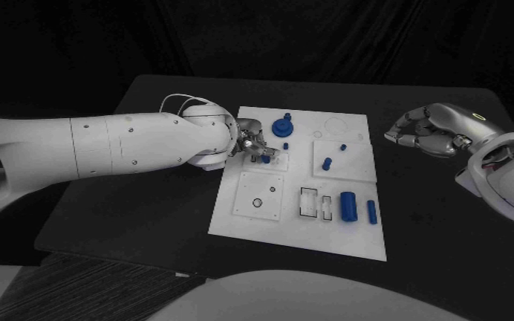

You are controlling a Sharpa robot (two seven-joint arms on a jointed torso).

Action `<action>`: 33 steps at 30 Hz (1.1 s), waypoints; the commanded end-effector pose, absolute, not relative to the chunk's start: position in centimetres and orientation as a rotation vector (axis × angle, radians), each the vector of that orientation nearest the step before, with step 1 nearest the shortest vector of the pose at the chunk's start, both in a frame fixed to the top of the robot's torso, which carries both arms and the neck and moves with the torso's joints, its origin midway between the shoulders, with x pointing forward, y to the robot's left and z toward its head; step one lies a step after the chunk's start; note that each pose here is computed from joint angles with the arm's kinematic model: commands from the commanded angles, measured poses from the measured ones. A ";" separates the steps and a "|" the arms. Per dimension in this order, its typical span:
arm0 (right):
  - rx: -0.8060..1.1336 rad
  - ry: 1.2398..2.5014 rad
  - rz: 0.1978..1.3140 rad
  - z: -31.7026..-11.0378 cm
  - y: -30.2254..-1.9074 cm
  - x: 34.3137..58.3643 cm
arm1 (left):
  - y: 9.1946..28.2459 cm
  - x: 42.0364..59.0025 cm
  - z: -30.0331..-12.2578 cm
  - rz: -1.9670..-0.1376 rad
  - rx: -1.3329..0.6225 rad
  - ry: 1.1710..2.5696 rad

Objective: Assemble the parts on the task board

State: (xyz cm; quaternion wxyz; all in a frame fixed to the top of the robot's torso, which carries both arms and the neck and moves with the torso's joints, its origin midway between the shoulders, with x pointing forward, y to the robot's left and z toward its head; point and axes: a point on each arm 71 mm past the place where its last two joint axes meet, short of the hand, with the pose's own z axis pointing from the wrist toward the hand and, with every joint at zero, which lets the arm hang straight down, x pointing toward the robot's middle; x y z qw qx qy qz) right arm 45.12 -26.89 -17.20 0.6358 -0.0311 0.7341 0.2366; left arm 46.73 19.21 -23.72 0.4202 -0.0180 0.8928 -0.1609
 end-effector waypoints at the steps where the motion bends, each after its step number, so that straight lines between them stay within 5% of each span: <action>1: -0.067 1.674 0.536 -17.3 -26.9 45.1 | 19.3 46.4 -24.5 -0.427 -0.023 2.263; 33: -0.068 1.684 0.535 -17.5 -26.7 45.2 | 19.0 46.2 -24.3 -0.473 -0.005 2.252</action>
